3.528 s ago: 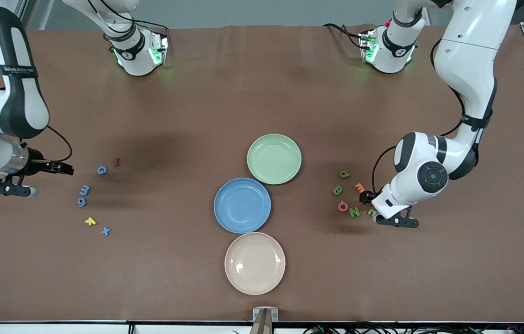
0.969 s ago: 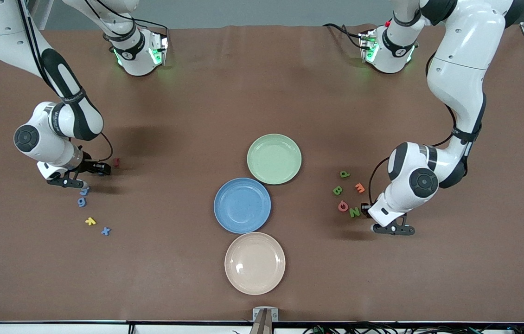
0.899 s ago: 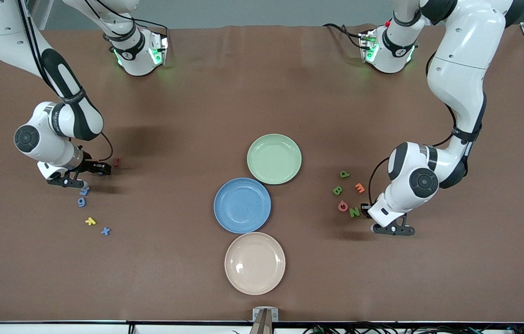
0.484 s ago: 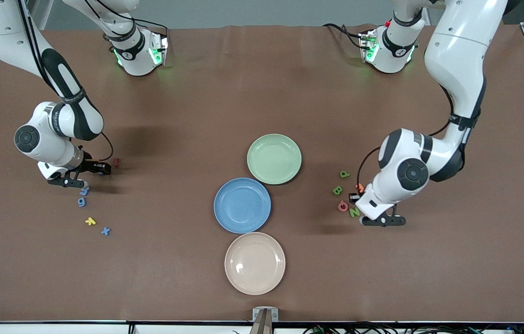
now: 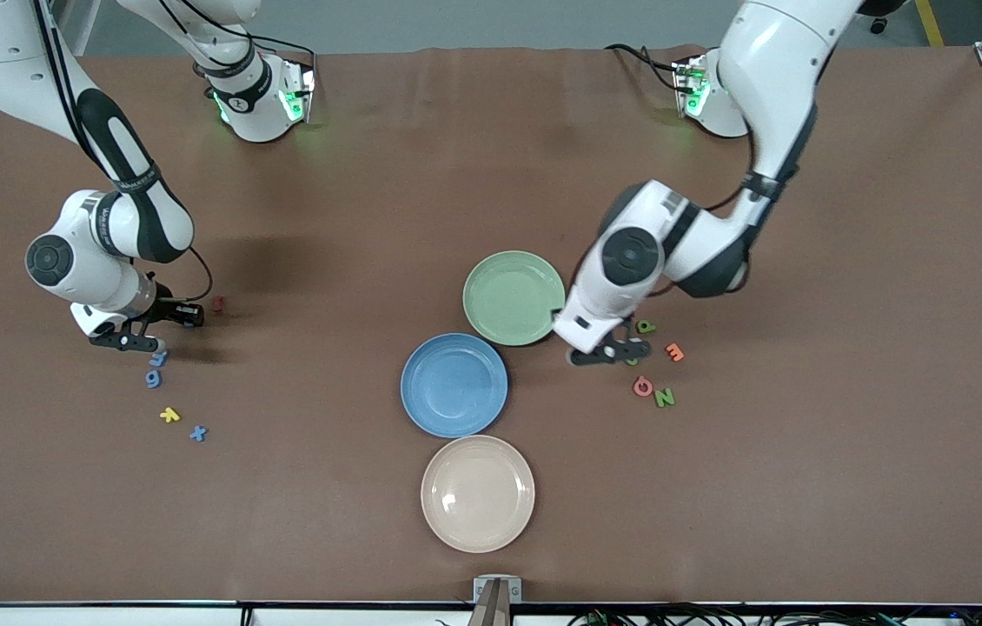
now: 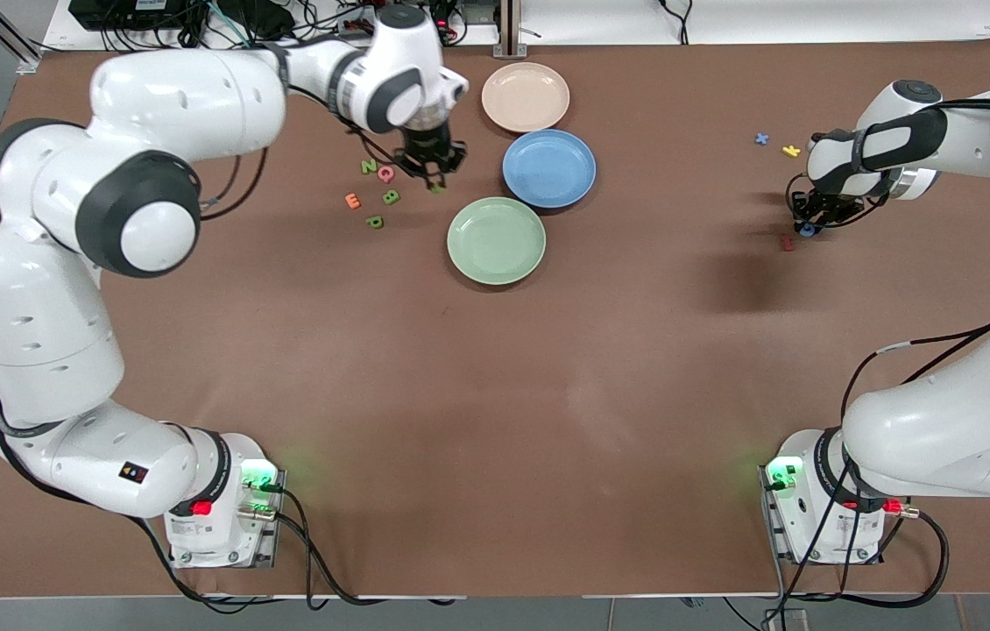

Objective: Sort letters by color into matching plates
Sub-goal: 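Carry the green letter to the green plate while the right gripper carries blue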

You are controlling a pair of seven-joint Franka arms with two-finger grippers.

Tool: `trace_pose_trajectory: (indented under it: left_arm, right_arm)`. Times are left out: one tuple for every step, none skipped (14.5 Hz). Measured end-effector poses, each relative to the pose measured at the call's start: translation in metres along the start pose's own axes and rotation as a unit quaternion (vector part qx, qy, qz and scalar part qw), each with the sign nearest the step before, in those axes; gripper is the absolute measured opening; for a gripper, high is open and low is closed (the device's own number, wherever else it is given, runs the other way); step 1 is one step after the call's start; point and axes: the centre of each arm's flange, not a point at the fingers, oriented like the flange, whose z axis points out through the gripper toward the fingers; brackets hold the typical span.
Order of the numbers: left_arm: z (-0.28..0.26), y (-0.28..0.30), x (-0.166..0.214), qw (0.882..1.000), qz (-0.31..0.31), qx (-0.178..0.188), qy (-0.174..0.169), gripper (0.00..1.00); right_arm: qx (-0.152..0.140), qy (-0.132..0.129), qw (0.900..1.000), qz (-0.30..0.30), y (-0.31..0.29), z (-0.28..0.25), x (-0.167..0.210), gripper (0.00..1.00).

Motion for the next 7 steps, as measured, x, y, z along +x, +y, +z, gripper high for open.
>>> trace_pose_trajectory:
  left_arm:
    - [0.002, 0.014, -0.014, 1.0, -0.003, 0.002, -0.001, 0.26]
    - [0.006, 0.027, -0.027, 1.0, -0.004, 0.004, -0.002, 0.26]
    - [0.013, 0.037, -0.039, 1.0, -0.008, 0.007, -0.005, 0.26]
    - [0.02, 0.046, -0.048, 1.0, -0.012, 0.007, -0.006, 0.26]
    - [0.029, 0.054, -0.056, 1.0, -0.017, 0.007, -0.007, 0.26]
    - [0.038, 0.06, -0.062, 1.0, -0.021, 0.006, -0.008, 0.26]
    - [0.046, 0.065, -0.068, 1.0, -0.023, 0.007, -0.01, 0.26]
  right_arm:
    - [0.0, -0.001, 1.0, 0.0, 0.0, 0.0, 0.0, 0.35]
    - [0.0, -0.006, 1.0, 0.0, 0.0, 0.0, 0.0, 0.35]
    - [0.0, -0.017, 1.0, 0.0, 0.0, 0.0, 0.0, 0.35]
    - [0.001, -0.03, 1.0, -0.001, -0.001, -0.002, 0.0, 0.35]
    - [0.001, -0.042, 0.999, -0.001, -0.001, -0.007, 0.003, 0.35]
    - [0.001, -0.052, 0.999, -0.002, -0.002, -0.014, 0.008, 0.35]
    - [0.001, -0.059, 0.998, -0.004, -0.004, -0.025, 0.013, 0.35]
